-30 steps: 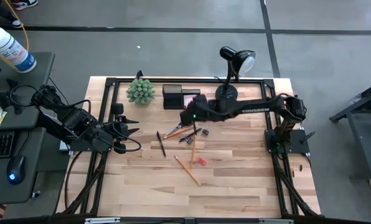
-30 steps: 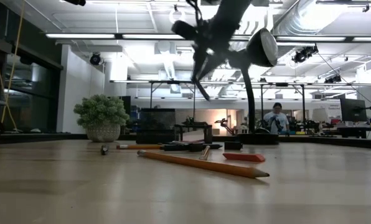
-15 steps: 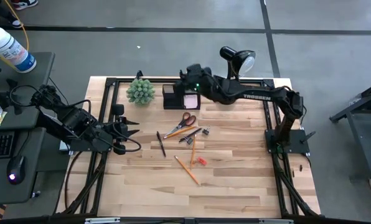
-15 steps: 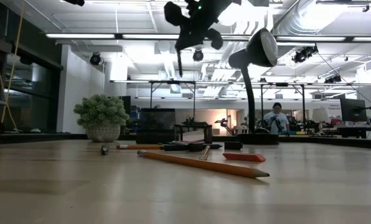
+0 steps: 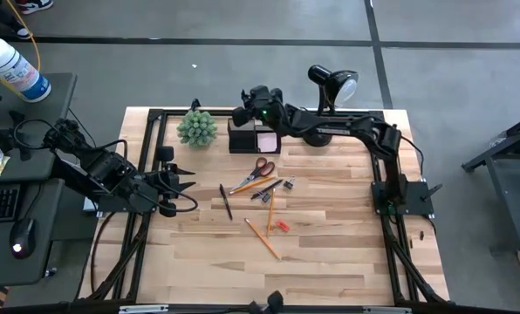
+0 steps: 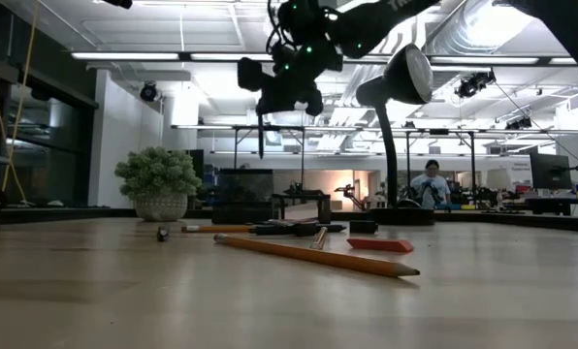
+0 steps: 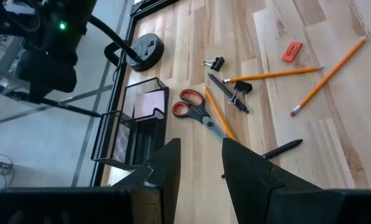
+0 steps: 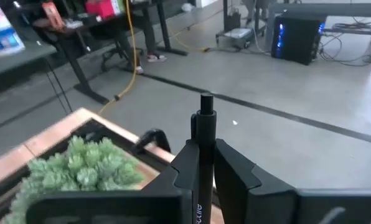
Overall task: Pick and place office supplies into organizer
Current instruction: Put the right black pen into the black desk organizer, then put the left black pen into the black desk organizer
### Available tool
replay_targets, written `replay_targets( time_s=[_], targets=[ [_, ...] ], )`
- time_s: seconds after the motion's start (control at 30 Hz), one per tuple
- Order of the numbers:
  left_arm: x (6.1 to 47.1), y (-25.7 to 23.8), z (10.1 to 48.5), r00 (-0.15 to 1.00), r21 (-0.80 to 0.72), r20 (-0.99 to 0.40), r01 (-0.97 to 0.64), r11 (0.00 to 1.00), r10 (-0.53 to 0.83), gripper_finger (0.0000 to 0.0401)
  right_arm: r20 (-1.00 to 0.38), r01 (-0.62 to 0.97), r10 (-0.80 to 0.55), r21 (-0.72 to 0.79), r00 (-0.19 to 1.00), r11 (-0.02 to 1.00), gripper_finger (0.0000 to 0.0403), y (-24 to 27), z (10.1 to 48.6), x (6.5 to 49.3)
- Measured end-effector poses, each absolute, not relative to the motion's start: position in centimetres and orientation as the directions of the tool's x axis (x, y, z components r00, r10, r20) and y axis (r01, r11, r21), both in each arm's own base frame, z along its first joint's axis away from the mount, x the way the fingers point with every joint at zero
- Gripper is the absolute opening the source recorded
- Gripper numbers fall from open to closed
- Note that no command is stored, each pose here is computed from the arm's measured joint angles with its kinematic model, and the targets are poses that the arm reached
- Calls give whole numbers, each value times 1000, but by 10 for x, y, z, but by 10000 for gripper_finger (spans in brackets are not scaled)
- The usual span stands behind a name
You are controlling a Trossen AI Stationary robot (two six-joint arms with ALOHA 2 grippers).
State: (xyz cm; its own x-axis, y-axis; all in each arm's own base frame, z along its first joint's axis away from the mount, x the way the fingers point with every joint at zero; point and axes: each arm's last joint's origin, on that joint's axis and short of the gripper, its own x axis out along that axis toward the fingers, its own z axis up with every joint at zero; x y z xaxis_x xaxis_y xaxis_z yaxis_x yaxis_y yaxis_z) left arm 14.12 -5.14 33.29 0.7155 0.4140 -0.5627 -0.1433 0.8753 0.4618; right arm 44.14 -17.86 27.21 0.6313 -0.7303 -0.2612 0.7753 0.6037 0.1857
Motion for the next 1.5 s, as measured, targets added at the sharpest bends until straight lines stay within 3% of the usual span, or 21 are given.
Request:
replay_targets(
  time_s=[0.4, 0.87, 1.03, 1.23, 1.5],
  targets=[
    [144, -53, 335, 734, 441, -546, -159, 883, 404, 106, -326, 750, -685, 142, 652, 646, 37, -192, 240, 449],
    [144, -53, 335, 734, 442, -546, -158, 883, 405, 106, -386, 538, -487, 30, 783, 842, 45, -202, 226, 449],
    [143, -53, 335, 734, 442, -546, -158, 883, 404, 106, -442, 507, -456, -3, 773, 862, 49, -205, 221, 445],
    [143, -53, 335, 733, 443, -547, -157, 883, 405, 106, -461, 443, -383, 26, 801, 896, 72, -205, 219, 444],
    [143, -53, 335, 732, 444, -547, -157, 882, 405, 106, -455, 451, -380, 56, 806, 891, 117, -205, 222, 445]
  ],
)
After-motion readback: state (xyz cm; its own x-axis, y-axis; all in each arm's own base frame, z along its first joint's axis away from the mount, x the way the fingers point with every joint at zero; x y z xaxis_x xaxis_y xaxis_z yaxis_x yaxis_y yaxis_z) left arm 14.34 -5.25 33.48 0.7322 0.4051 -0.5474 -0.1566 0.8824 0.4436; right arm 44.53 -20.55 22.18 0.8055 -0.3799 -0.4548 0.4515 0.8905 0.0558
